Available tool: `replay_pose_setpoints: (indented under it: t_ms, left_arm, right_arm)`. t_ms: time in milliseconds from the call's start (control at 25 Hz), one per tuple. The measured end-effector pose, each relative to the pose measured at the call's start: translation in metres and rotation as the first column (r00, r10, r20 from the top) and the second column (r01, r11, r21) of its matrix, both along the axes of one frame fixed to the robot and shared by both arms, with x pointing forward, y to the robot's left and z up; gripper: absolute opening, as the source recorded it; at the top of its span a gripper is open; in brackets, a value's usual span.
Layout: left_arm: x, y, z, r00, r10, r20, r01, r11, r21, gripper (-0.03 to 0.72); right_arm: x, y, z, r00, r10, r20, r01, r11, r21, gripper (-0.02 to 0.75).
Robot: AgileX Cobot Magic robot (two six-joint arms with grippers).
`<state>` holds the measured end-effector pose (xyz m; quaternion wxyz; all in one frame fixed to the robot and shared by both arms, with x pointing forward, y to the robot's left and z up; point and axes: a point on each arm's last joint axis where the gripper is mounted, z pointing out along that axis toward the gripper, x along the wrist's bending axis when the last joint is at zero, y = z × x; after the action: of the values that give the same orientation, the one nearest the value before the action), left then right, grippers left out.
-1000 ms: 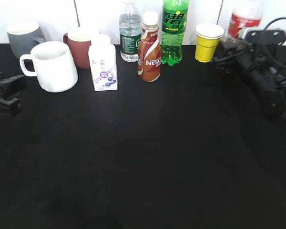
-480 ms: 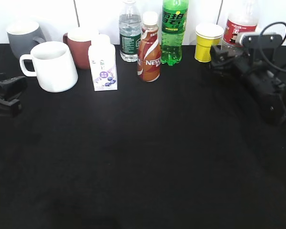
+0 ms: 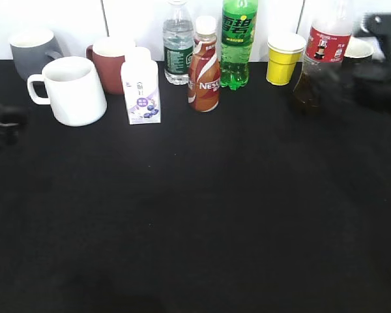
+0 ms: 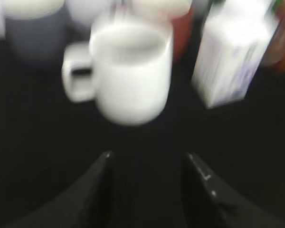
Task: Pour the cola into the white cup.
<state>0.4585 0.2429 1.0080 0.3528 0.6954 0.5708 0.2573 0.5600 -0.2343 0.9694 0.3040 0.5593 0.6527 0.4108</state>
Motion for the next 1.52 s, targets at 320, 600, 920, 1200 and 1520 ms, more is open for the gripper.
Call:
replay_pose_setpoints:
  t_ms: [320, 600, 920, 1200, 1520]
  left_arm:
    - [-0.043, 0.012, 0.03, 0.83, 0.083, -0.552, -0.012, 0.991, 0.131, 0.405]
    - [-0.148, 0.04, 0.095, 0.976, 0.045, -0.213, -0.042, 0.999, 0.017, 0.54]
    - [-0.196, 0.054, 0.048, 0.999, 0.041, -0.016, -0.042, 0.998, -0.037, 0.502]
    - [-0.194, 0.053, 0.047, 0.999, 0.042, -0.014, -0.042, 0.998, -0.035, 0.5]
    - [-0.194, 0.053, 0.047, 0.999, 0.042, -0.012, -0.042, 0.998, -0.036, 0.5]
  right_arm:
    - [-0.098, -0.023, 0.075, 0.858, -0.086, -0.507, 0.026, 0.992, -0.123, 0.595]
    - [-0.233, -0.047, 0.154, 0.971, -0.057, -0.234, 0.051, 0.998, -0.03, 0.594]
    - [-0.311, -0.063, 0.088, 0.989, -0.06, -0.133, 0.058, 0.998, -0.017, 0.593]
    - [-0.305, -0.061, 0.085, 0.994, -0.05, -0.096, 0.05, 0.999, -0.001, 0.593]
    - [-0.305, -0.061, 0.085, 0.994, -0.048, -0.094, 0.049, 0.999, -0.002, 0.592]
